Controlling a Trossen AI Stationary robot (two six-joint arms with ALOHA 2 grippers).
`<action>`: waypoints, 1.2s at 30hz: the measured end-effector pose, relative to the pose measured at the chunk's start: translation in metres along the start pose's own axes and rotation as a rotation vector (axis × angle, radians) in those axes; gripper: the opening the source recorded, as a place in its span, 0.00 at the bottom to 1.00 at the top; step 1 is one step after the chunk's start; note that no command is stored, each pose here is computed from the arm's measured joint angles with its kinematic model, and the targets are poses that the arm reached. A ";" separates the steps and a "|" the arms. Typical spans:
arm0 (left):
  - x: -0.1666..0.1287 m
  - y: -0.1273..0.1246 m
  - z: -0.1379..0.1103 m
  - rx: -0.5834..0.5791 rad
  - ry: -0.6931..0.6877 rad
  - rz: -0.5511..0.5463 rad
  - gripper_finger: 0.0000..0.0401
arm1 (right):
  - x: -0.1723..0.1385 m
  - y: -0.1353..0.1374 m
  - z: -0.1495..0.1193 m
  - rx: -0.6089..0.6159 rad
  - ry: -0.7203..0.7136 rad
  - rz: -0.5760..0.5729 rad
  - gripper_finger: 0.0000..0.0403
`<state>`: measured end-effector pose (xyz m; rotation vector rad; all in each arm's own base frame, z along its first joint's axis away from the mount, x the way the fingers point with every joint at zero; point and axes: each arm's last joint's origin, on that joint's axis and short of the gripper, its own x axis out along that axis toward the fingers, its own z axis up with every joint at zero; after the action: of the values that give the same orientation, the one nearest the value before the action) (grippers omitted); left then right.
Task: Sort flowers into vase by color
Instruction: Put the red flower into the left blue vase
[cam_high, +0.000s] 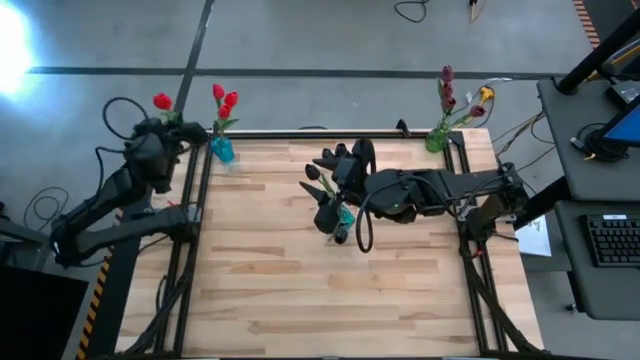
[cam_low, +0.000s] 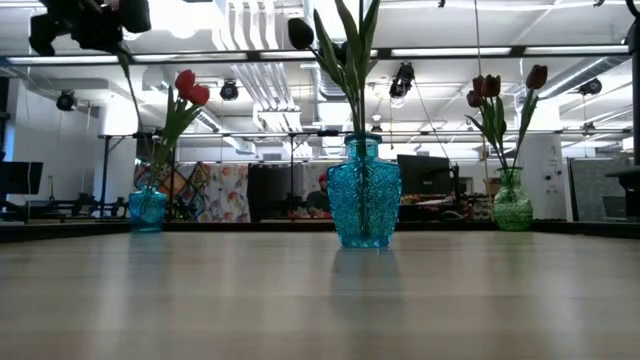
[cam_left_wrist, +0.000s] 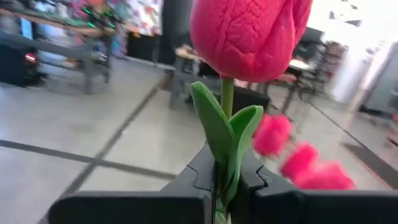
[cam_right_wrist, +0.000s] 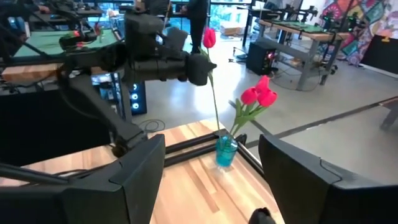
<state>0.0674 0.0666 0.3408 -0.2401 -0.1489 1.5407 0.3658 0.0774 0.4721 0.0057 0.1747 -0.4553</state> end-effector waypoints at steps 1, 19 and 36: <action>0.002 0.001 0.003 0.002 -0.019 0.021 0.00 | 0.000 0.000 0.000 0.001 0.000 -0.002 0.63; 0.058 0.006 0.009 0.045 -0.016 0.086 0.00 | 0.001 -0.002 0.000 -0.007 -0.001 -0.005 0.62; 0.059 0.009 0.000 0.036 -0.063 0.079 0.00 | 0.005 -0.007 -0.003 -0.019 0.030 -0.037 0.61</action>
<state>0.0606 0.1252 0.3354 -0.1712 -0.1627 1.6292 0.3669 0.0689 0.4682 -0.0087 0.2092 -0.4902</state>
